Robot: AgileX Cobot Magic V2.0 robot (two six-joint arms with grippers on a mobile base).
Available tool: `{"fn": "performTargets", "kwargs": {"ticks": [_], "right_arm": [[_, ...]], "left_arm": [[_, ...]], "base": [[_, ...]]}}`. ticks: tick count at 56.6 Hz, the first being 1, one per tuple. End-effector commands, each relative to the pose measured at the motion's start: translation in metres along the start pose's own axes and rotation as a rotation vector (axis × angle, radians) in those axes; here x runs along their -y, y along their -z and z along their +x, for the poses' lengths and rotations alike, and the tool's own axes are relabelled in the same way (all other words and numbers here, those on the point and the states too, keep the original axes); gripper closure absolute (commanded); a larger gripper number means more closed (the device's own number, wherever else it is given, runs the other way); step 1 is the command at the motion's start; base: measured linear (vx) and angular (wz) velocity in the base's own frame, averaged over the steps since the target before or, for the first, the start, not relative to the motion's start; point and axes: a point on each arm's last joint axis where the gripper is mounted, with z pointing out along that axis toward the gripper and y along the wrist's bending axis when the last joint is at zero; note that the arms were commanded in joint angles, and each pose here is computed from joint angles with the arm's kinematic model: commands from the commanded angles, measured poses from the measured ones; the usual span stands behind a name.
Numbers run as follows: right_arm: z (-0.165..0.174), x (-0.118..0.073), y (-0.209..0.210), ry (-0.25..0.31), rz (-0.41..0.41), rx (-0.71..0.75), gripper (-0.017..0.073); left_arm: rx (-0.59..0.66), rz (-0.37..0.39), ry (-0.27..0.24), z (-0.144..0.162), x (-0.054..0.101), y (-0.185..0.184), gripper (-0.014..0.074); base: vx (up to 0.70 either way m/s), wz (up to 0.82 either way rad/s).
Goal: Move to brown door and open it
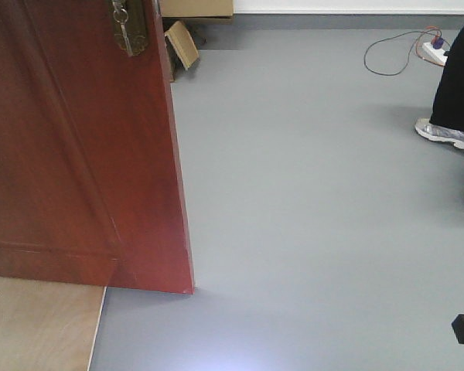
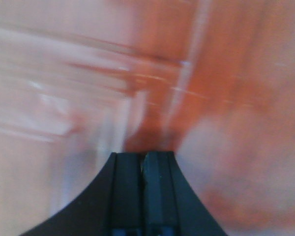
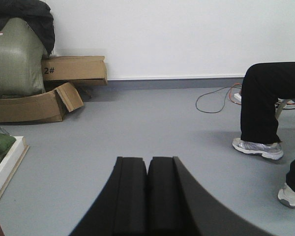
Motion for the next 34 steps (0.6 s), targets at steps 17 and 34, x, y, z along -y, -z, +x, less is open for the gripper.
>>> {"fn": "performTargets", "kwargs": {"ticks": [17, 34], "right_arm": [[-0.0062, 0.0007, 0.0006, 0.008, 0.01, 0.088, 0.0559], [-0.0062, 0.0007, 0.0005, 0.008, 0.01, 0.086, 0.0559]], "left_arm": [[0.148, 0.005, 0.01, -0.0327, 0.0088, 0.0188, 0.06], [0.146, 0.003, 0.011, -0.0316, 0.0083, 0.0175, 0.06]], "base": [[0.2, 0.03], [0.13, 0.01]]}}
